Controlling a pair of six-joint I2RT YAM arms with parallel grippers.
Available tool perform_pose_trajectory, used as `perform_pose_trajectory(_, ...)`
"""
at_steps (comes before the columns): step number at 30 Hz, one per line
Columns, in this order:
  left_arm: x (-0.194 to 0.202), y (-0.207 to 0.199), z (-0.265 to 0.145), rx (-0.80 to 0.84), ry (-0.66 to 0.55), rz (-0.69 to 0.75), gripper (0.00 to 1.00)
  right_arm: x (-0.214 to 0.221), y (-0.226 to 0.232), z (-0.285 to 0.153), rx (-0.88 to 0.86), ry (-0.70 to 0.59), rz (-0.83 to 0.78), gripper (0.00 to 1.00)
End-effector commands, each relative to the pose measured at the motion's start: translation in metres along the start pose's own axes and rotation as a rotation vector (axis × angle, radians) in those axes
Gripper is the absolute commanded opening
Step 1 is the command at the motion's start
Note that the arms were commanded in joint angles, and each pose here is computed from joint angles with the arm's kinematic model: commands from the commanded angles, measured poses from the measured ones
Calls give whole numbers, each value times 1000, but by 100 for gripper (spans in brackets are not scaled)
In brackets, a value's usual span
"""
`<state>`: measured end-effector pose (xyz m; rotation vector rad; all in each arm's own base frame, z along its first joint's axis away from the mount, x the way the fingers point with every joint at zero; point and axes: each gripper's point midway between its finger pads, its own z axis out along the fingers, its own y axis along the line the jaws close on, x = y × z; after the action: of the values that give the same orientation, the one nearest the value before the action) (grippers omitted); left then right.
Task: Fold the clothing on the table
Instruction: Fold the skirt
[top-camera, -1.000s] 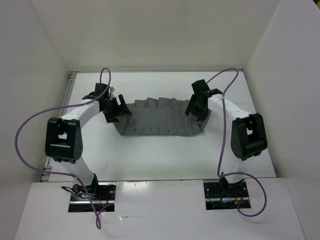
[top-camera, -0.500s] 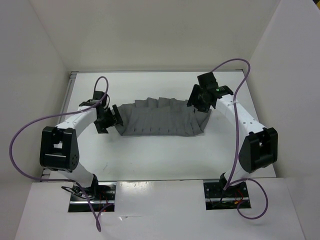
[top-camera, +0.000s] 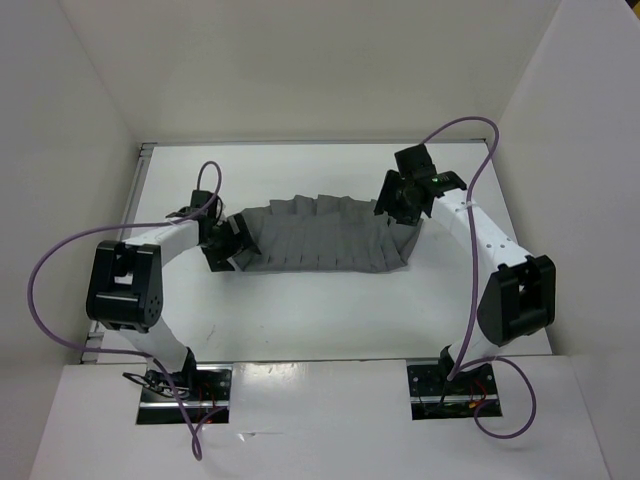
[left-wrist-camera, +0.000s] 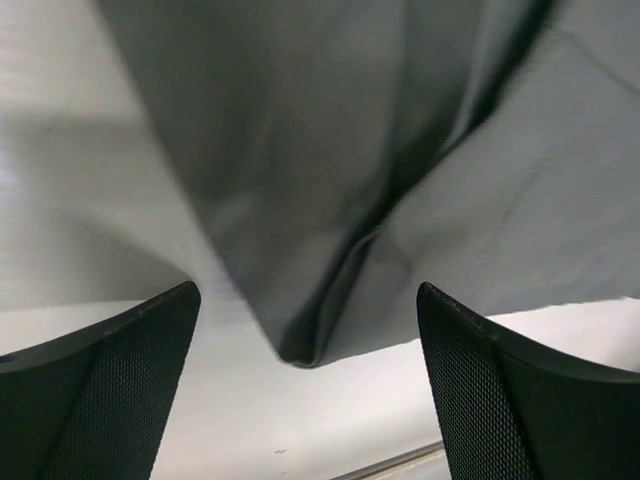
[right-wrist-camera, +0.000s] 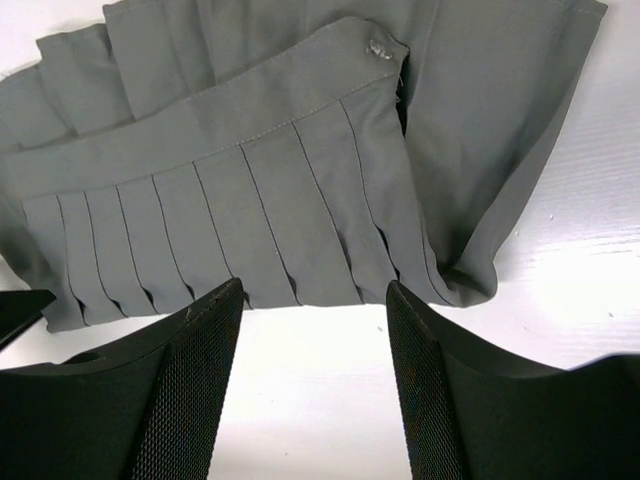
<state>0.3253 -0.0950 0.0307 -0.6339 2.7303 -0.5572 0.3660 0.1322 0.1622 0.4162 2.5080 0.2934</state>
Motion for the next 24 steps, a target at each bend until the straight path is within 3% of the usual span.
perform_pose_trajectory(1, 12, 2, 23, 36, 59, -28, 96, -2, 2, -10, 0, -5, -29, 65)
perform_pose_trajectory(5, 13, -2, 33, 69, 88, -31, 94, 4, 8, -8, -36, 31, -39, 65)
perform_pose_trajectory(8, 14, -4, 39, 87, 99, -31, 86, 8, 14, -1, -64, 71, -76, 65)
perform_pose_trajectory(13, 15, -12, 48, 146, 130, -29, 51, 31, 50, 8, -193, 185, -211, 65)
perform_pose_trajectory(14, 17, -19, 46, 186, 147, -35, 32, 39, 49, 18, -200, 229, -239, 63)
perform_pose_trajectory(16, 21, -23, 50, 219, 176, -49, 5, 55, 68, 19, -266, 292, -300, 57)
perform_pose_trajectory(17, 21, -28, 49, 245, 183, -45, 0, 65, 70, 29, -278, 337, -336, 53)
perform_pose_trajectory(18, 21, -28, 49, 246, 183, -45, 0, 73, 75, 29, -318, 384, -343, 34)
perform_pose_trajectory(20, 13, -29, 45, 225, 153, -39, 0, 96, 80, 40, -352, 463, -381, 17)
perform_pose_trajectory(21, 11, -30, 41, 216, 145, -38, 0, 98, 82, 43, -366, 479, -386, 4)
perform_pose_trajectory(24, -5, -42, 30, 227, 107, -5, 0, 124, 92, 57, -405, 568, -412, 0)
